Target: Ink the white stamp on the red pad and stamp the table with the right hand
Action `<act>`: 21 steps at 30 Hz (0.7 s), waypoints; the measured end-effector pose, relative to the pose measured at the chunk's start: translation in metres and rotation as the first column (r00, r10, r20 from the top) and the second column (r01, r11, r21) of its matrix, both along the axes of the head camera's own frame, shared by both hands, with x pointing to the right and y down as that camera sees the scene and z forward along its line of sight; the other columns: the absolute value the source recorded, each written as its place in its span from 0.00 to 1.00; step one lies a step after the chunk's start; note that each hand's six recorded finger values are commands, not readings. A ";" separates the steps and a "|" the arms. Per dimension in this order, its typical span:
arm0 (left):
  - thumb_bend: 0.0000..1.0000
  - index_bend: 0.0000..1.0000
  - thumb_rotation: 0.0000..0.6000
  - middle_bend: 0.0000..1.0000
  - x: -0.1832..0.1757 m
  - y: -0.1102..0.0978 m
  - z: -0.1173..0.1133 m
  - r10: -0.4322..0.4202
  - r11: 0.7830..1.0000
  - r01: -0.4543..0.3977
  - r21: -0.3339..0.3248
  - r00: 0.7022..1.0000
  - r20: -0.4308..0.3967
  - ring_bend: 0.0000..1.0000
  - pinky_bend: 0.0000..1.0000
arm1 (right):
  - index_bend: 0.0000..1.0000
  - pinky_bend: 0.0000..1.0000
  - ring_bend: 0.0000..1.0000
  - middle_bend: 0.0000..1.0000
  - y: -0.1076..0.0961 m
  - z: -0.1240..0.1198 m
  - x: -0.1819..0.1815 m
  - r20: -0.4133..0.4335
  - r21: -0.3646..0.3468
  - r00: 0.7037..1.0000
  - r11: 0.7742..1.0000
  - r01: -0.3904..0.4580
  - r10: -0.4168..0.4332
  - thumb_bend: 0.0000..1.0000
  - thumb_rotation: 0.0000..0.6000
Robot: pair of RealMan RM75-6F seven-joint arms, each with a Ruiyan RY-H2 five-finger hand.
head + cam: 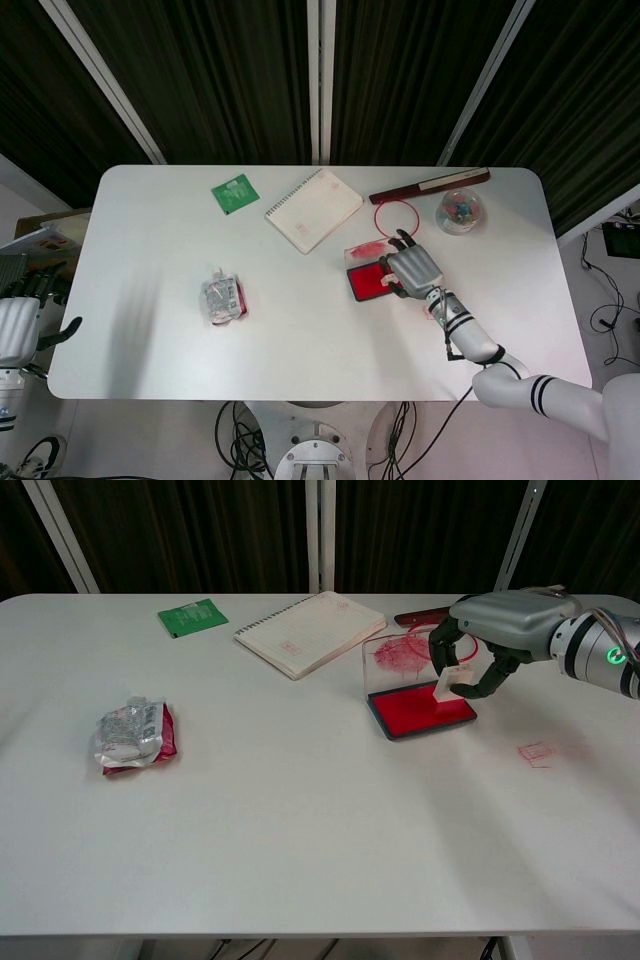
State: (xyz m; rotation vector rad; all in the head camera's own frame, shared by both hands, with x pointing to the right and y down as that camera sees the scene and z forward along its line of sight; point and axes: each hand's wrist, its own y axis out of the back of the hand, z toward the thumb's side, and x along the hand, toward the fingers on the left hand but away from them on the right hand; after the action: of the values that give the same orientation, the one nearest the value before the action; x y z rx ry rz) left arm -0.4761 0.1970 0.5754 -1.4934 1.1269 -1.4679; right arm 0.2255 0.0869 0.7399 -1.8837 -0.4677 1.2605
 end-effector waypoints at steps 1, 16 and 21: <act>0.19 0.14 1.00 0.20 0.000 0.000 0.000 0.000 1.000 0.000 0.000 1.000 0.000 0.18 0.29 | 0.61 0.00 0.15 0.56 0.000 0.000 0.000 0.000 0.001 1.000 1.000 -0.001 0.001 0.31 1.00; 0.19 0.14 1.00 0.20 -0.001 0.000 0.001 -0.003 1.000 0.003 -0.009 1.000 -0.003 0.18 0.29 | 0.62 0.00 0.15 0.57 0.002 0.010 -0.004 -0.023 -0.009 1.000 1.000 0.003 -0.003 0.31 1.00; 0.19 0.14 1.00 0.20 -0.003 -0.001 0.000 -0.006 1.000 0.006 -0.008 1.000 -0.004 0.18 0.29 | 0.63 0.00 0.15 0.58 0.002 0.014 -0.004 -0.035 -0.009 0.999 1.000 0.008 -0.009 0.31 1.00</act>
State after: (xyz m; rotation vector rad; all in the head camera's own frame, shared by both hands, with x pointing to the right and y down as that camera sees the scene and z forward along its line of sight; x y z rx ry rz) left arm -0.4787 0.1964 0.5758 -1.5001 1.1300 -1.4760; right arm 0.2213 0.0893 0.7537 -1.8665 -0.4358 1.2896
